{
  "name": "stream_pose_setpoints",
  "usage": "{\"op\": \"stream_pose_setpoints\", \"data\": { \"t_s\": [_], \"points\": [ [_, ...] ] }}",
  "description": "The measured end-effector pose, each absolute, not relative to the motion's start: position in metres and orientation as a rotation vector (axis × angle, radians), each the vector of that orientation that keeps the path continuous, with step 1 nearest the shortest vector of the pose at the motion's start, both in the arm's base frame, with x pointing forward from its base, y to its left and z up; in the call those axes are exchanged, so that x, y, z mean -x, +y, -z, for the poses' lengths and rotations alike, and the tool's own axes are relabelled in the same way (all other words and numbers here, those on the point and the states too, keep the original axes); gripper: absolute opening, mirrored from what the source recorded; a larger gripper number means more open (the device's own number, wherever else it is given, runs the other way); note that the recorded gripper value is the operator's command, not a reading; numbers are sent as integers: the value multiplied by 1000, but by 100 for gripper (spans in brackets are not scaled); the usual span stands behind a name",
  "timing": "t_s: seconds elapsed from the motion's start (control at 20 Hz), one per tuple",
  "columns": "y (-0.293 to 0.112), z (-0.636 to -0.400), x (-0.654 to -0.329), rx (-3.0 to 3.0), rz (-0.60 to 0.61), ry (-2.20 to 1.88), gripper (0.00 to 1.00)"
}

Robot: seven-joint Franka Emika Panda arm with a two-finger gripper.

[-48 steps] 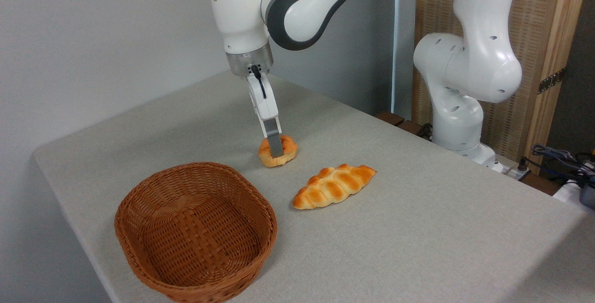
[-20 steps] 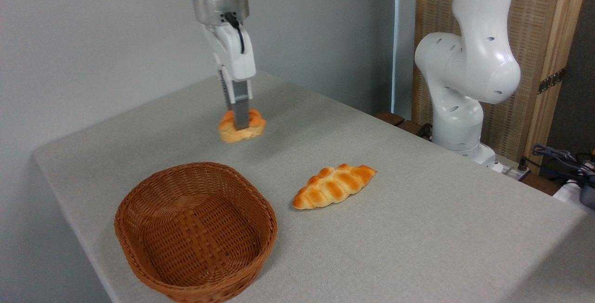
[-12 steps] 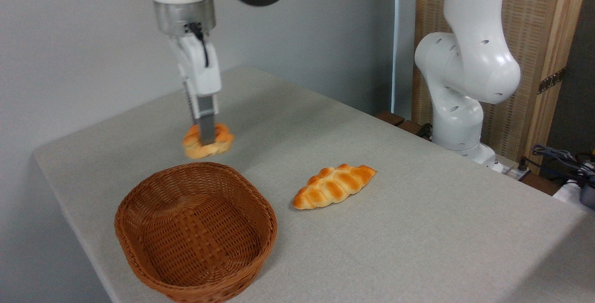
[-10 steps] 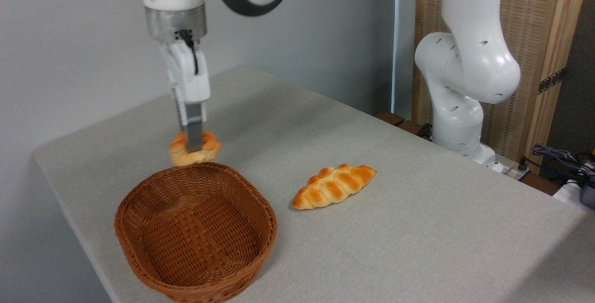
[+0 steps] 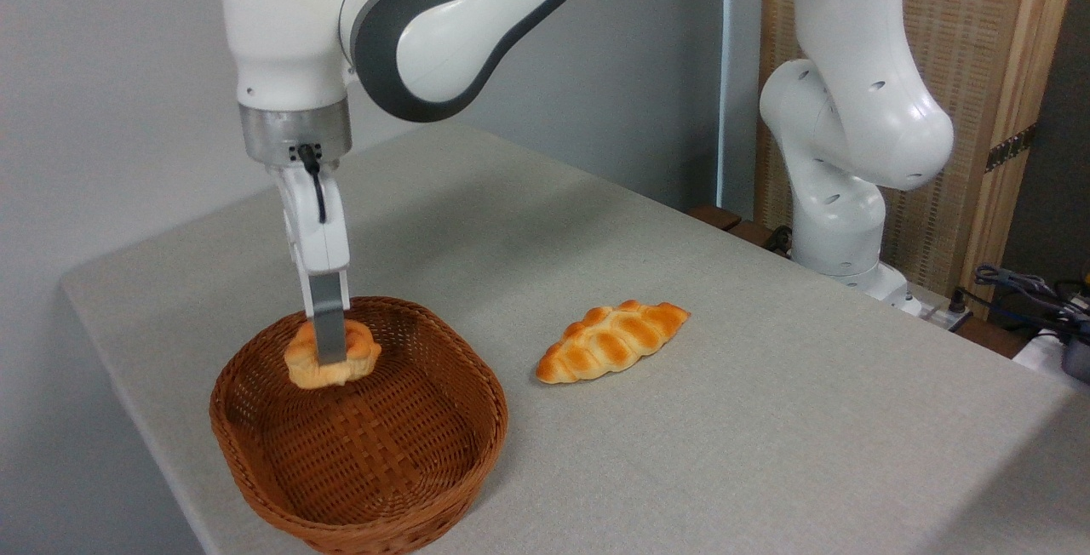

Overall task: Put bread into the basket
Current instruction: 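Lift the bun and carry it over the wicker basket, then lower the bun into the basket and open the gripper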

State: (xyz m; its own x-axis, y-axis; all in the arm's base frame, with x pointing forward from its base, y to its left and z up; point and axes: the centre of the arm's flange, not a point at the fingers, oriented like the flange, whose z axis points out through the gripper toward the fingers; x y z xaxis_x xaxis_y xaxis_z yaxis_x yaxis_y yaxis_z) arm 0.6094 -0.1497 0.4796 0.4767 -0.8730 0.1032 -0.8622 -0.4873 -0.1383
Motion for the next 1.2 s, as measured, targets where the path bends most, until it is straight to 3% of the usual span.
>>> {"op": "stream_pose_setpoints", "data": {
  "t_s": [0.25,1.2],
  "points": [
    [-150,-472,-613,2628,235,1556,100],
    [-159,-488,-611,2661,281,1522,100]
  ]
}}
